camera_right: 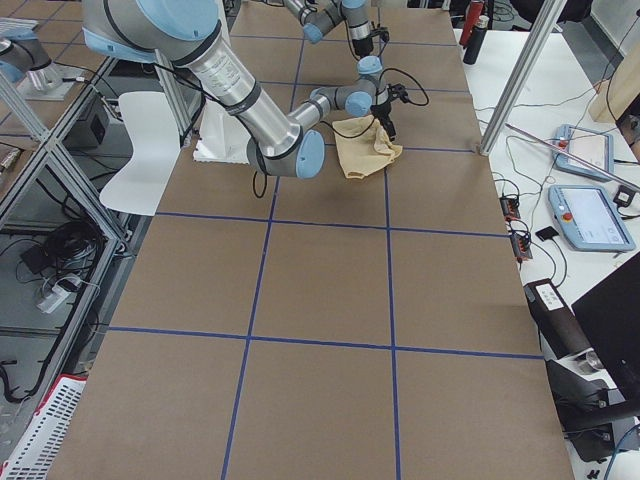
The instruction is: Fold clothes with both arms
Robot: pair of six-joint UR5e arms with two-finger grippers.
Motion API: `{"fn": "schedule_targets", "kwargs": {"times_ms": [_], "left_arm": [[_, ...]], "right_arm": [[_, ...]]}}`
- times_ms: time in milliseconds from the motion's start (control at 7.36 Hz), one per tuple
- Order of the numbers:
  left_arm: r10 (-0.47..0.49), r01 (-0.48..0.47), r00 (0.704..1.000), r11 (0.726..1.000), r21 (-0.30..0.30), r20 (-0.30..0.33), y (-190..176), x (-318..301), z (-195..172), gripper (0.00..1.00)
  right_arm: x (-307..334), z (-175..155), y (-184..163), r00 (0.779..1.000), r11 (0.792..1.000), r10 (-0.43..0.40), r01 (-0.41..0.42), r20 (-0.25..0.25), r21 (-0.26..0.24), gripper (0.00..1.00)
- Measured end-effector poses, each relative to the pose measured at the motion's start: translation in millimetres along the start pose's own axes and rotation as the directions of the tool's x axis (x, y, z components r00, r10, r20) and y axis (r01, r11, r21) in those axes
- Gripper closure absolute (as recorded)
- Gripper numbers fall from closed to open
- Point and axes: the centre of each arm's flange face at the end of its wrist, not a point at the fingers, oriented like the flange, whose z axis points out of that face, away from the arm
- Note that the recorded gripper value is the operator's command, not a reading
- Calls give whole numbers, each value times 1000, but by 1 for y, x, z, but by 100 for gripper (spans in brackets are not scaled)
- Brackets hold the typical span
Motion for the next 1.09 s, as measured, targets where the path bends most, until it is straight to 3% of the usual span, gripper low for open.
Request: {"fn": "schedule_targets", "kwargs": {"times_ms": [408,679,815,951,1087], "left_arm": [[1,-1,1000,1000,0,4,0,-1,2,1],[0,0,1000,1000,0,5,-1,-2,2,1],[0,0,1000,1000,0,5,-1,-2,2,1],[-1,1,1000,1000,1,6,-1,-2,3,1],[-1,1,1000,1000,1,6,-1,-2,3,1]], "right_arm": [[-7,-12,-23,999,999,32,-33,23,40,0],[-2,-18,-17,991,991,126,-127,44,29,1],[6,-18,-6,972,973,229,-229,56,-3,1],[18,-19,7,928,930,368,-367,60,-32,1],[26,-21,16,858,860,510,-508,58,-50,1]]}}
